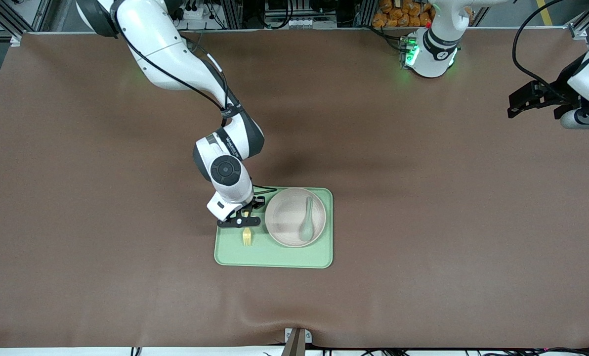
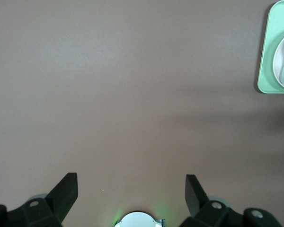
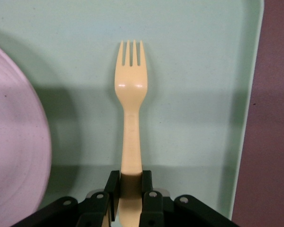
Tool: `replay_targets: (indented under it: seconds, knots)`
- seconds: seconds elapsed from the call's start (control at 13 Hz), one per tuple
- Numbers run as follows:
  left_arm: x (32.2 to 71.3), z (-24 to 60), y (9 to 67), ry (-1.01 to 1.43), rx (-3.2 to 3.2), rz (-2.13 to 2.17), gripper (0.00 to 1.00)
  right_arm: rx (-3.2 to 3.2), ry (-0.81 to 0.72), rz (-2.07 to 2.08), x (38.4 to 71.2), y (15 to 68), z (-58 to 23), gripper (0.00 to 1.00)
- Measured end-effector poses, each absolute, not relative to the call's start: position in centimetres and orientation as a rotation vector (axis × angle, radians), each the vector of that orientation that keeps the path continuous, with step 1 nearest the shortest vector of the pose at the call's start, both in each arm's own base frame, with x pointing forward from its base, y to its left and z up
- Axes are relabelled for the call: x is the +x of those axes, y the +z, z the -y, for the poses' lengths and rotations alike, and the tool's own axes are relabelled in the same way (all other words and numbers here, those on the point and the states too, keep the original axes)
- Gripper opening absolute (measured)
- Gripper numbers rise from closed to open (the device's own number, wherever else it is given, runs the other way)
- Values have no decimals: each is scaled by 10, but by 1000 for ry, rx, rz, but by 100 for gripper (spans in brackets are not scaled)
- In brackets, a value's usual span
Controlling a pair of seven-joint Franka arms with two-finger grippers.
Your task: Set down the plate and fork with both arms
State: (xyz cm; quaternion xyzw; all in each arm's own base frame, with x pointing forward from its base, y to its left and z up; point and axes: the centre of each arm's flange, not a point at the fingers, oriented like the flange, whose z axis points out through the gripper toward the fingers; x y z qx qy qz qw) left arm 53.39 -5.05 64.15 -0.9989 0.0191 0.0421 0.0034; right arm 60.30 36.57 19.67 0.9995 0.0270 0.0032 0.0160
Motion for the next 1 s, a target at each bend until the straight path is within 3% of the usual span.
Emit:
replay_targets:
  seconds: [0.31, 0.38, 0.84, 0.92, 1.0]
  knots:
    - [534, 51, 641, 132, -3131, -60, 100, 3107, 6, -84, 602, 194, -365, 22]
    - [534, 50, 641, 132, -3131, -60, 100, 3106, 5, -84, 602, 194, -365, 27]
    - [534, 50, 641, 132, -3131, -60, 100, 3120, 41, -87, 608, 206, -370, 92]
    - [534, 50, 641, 132, -3131, -60, 100, 3122, 46, -87, 611, 215, -372, 100]
    - [534, 50, 641, 132, -3131, -60, 100, 3123, 47, -85, 616, 228, -374, 100]
